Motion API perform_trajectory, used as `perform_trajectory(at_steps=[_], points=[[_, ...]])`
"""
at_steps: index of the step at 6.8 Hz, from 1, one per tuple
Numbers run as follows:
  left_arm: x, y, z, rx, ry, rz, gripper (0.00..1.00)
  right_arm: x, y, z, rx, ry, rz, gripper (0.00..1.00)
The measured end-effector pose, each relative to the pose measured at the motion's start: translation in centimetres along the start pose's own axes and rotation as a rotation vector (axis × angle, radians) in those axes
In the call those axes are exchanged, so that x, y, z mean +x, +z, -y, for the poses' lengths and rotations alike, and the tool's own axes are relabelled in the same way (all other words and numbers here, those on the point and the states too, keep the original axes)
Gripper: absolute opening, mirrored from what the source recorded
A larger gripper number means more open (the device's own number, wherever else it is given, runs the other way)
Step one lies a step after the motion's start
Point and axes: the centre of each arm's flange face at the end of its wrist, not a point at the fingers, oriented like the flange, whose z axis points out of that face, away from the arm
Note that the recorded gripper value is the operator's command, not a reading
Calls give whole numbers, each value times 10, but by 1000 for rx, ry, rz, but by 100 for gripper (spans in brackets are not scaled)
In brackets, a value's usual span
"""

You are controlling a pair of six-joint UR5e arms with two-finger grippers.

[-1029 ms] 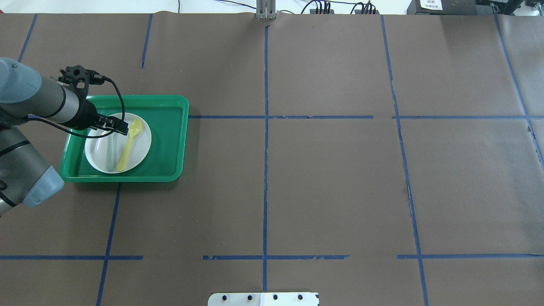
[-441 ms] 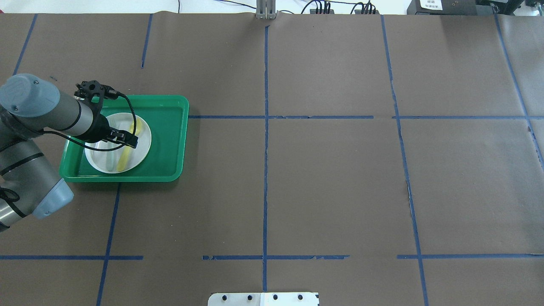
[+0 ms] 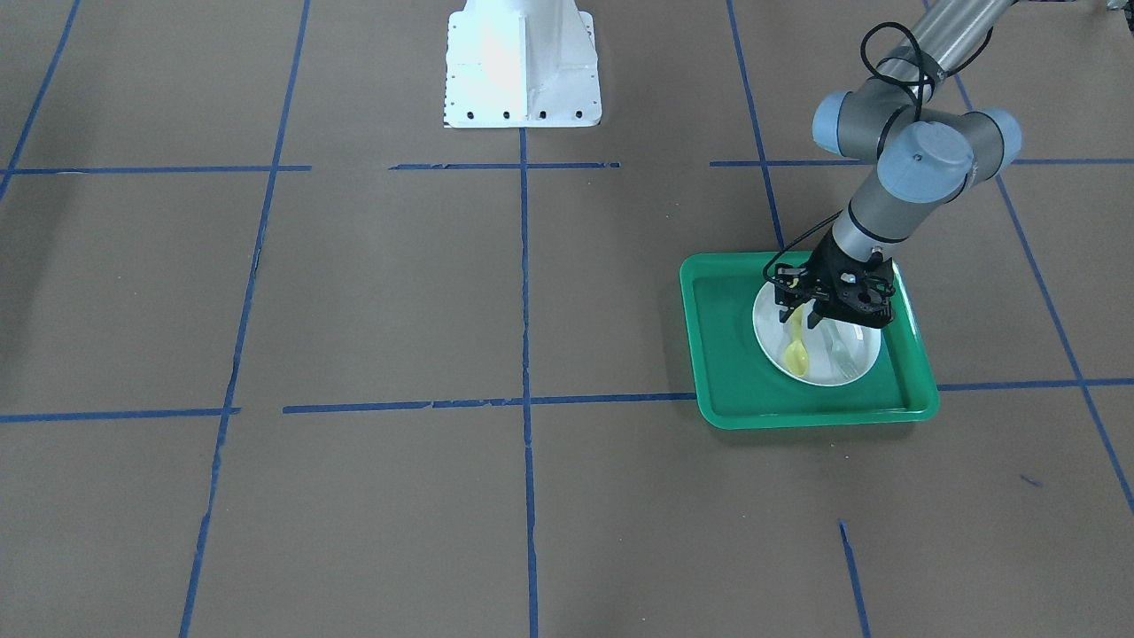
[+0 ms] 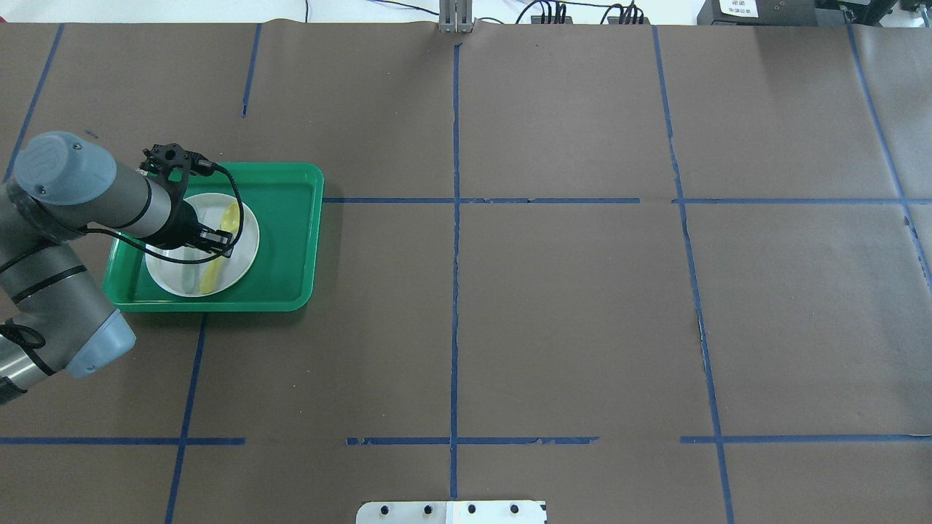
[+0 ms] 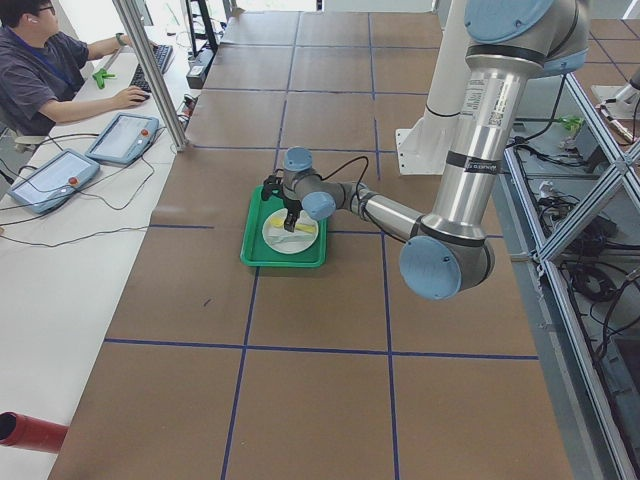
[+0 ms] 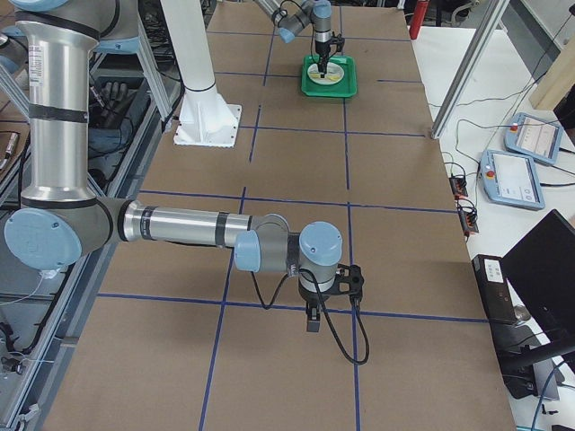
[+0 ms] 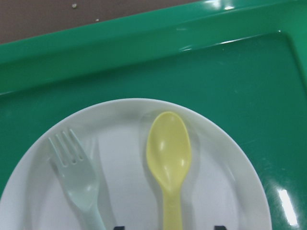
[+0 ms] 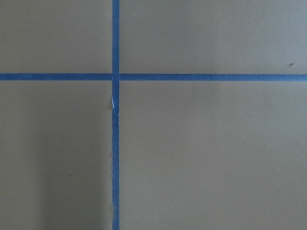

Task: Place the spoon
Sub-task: 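Lower the left gripper and close it on the yellow spoon's handle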

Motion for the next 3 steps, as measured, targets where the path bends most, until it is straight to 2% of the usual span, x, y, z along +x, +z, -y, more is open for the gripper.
perform_trajectory(at_steps=[3], points=[[-2,6,-1,-10,1,6,32,0,0,0,0,0,0,100]])
